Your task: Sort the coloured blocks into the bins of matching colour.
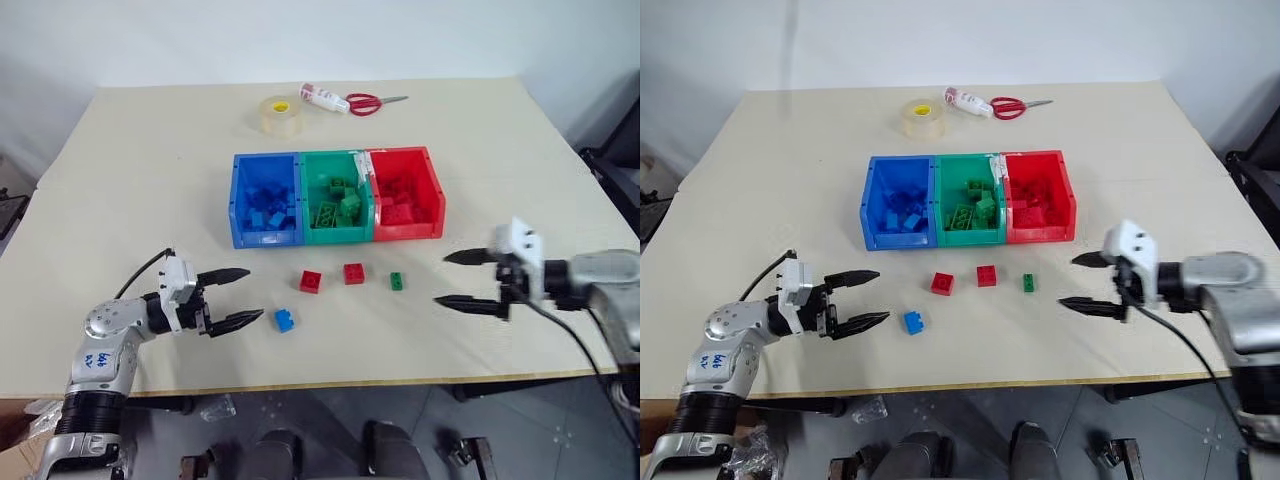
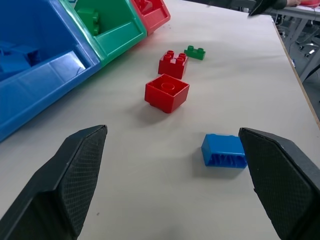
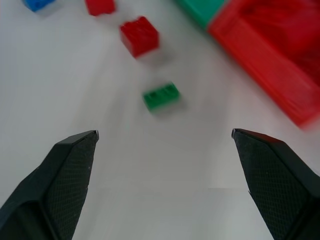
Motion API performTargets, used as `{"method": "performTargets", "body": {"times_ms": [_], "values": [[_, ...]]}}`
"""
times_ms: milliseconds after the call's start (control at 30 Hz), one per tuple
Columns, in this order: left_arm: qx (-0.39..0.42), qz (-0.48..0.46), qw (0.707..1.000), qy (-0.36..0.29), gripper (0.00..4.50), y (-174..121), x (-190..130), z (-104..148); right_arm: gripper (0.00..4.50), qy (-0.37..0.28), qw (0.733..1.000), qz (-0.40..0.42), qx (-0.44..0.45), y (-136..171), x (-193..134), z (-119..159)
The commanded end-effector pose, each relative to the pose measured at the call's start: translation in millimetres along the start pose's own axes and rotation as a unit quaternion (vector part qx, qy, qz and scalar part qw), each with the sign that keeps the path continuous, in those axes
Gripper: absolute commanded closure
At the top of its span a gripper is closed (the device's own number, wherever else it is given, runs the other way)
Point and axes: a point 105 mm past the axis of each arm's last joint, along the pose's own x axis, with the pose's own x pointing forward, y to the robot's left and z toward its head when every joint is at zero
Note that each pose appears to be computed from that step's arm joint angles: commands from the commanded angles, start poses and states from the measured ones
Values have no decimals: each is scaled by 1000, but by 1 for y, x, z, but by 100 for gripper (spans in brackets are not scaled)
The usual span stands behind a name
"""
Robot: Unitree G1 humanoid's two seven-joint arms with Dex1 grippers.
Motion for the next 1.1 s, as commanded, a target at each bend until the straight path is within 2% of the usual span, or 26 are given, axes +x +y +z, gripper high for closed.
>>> {"method": "performTargets", "body": {"times_ms": [33,267,367,600,633,667,800,900,1033,1100], "values": [[20,-4,1000,-12,0,-4,4,9,3,9,999,24,-33,-6,22,3],[24,16,1000,-13,0,-9,-4,9,3,42,995,62,-62,-16,52,-8],[22,20,999,-15,0,-15,-5,8,64,51,994,73,-67,-16,56,-12],[18,29,999,-14,0,-21,-8,7,294,40,994,67,-72,-18,58,-9],[18,30,999,-14,0,-21,-8,7,307,31,995,62,-75,-19,57,-4],[18,31,999,-14,0,-21,-8,7,307,26,995,59,-77,-19,55,-1],[18,33,999,-15,0,-19,-7,8,307,-34,994,28,-96,-28,49,41],[17,32,999,-16,0,-17,-4,7,307,-76,990,3,-119,-41,51,80],[17,30,999,-20,0,-15,-1,8,307,-126,982,-27,-139,-58,69,122],[18,29,999,-21,0,-14,1,8,307,-138,979,-43,-144,-65,82,134]]}}
